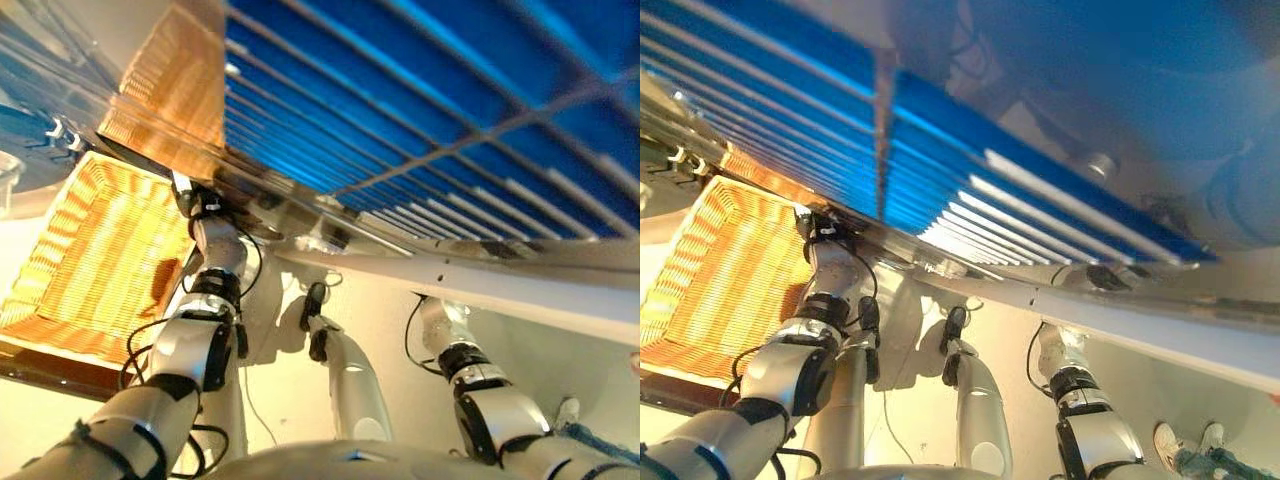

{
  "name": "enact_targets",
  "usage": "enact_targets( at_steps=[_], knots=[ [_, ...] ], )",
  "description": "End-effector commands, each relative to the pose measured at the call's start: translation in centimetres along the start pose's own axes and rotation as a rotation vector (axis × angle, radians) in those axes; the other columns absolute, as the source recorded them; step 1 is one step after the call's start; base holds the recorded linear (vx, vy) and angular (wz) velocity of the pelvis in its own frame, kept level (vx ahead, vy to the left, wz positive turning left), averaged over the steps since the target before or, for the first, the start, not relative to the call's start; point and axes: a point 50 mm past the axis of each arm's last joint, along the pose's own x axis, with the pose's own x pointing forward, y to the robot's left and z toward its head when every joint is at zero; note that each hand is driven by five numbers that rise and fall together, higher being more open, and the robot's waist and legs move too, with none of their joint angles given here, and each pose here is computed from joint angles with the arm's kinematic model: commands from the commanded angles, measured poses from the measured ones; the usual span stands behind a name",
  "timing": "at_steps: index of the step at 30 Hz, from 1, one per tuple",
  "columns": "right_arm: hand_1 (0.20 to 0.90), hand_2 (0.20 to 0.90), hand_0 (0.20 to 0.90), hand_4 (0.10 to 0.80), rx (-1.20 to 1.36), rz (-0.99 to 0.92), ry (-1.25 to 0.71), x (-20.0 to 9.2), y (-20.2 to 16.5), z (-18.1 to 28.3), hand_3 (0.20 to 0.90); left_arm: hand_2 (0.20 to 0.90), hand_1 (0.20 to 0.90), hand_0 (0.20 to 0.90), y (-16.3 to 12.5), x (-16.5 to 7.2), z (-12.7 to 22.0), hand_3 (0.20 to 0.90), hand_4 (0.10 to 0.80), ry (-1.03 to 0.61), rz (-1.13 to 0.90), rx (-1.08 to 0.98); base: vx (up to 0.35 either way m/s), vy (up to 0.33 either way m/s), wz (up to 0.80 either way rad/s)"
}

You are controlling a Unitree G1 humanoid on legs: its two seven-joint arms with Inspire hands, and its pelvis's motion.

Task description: Pick up the clothes and place them into the washing machine

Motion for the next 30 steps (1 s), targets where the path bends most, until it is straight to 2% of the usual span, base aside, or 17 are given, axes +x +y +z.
enact_targets(
  at_steps=[1, 8, 11, 15, 21, 27, 28, 29, 30],
  knots=[
    [0.9, 0.9, 0.9, 0.8, 0.076, 0.004, -0.211, 1.6, 0.5, 5.2, 0.9, 0.2, 0.2, 0.2, -6.1, 0.5, 1.3, 0.2, 0.3, -0.077, -0.227, -0.031, -0.052, 0.023, -0.16],
    [0.9, 0.9, 0.9, 0.8, 0.097, -0.014, -0.221, 1.7, -0.2, 5.7, 0.9, 0.2, 0.2, 0.2, -8.2, 0.4, 0.1, 0.2, 0.3, -0.019, -0.272, 0.044, 0.016, -0.004, -0.08],
    [0.9, 0.9, 0.9, 0.8, 0.078, 0.011, -0.224, 2.1, 1.1, 6.1, 0.9, 0.2, 0.2, 0.2, -7.6, 0.8, -0.3, 0.2, 0.3, 0.015, -0.245, 0.125, 0.005, 0.068, 0.16],
    [0.9, 0.9, 0.9, 0.8, 0.065, 0.017, -0.233, 2.4, 1.5, 6.8, 0.9, 0.2, 0.2, 0.2, -7.7, 0.9, -0.1, 0.2, 0.3, 0.026, -0.252, 0.133, 0.01, 0.052, -0.08],
    [0.9, 0.9, 0.9, 0.8, 0.045, 0.047, -0.263, 2.9, 2.7, 8.3, 0.9, 0.2, 0.2, 0.2, -10.4, 0.5, -0.4, 0.2, 0.3, 0.029, -0.349, 0.195, 0.013, 0.036, -0.04],
    [0.9, 0.9, 0.9, 0.8, 0.028, 0.054, -0.269, 3.2, 2.9, 9.1, 0.9, 0.2, 0.2, 0.2, -10.8, 0.5, -0.8, 0.2, 0.3, 0.042, -0.39, 0.314, -0.011, 0.032, -0.04],
    [0.9, 0.9, 0.9, 0.8, 0.024, 0.056, -0.275, 3.3, 2.9, 9.4, 0.9, 0.84, 0.84, 0.84, -10.9, 0.5, -0.8, 0.84, 0.757, 0.039, -0.404, 0.348, -0.009, 0.031, -0.14],
    [0.9, 0.9, 0.9, 0.8, 0.027, 0.051, -0.279, 3.4, 2.8, 9.7, 0.9, 0.9, 0.9, 0.9, -11.1, 0.4, -1.0, 0.9, 0.8, 0.042, -0.426, 0.431, -0.011, 0.044, -0.17],
    [0.9, 0.9, 0.9, 0.8, 0.025, 0.052, -0.283, 3.5, 2.8, 9.8, 0.9, 0.9, 0.9, 0.9, -11.2, 0.3, -1.1, 0.9, 0.8, 0.036, -0.442, 0.467, -0.03, 0.047, -0.14]
  ],
)
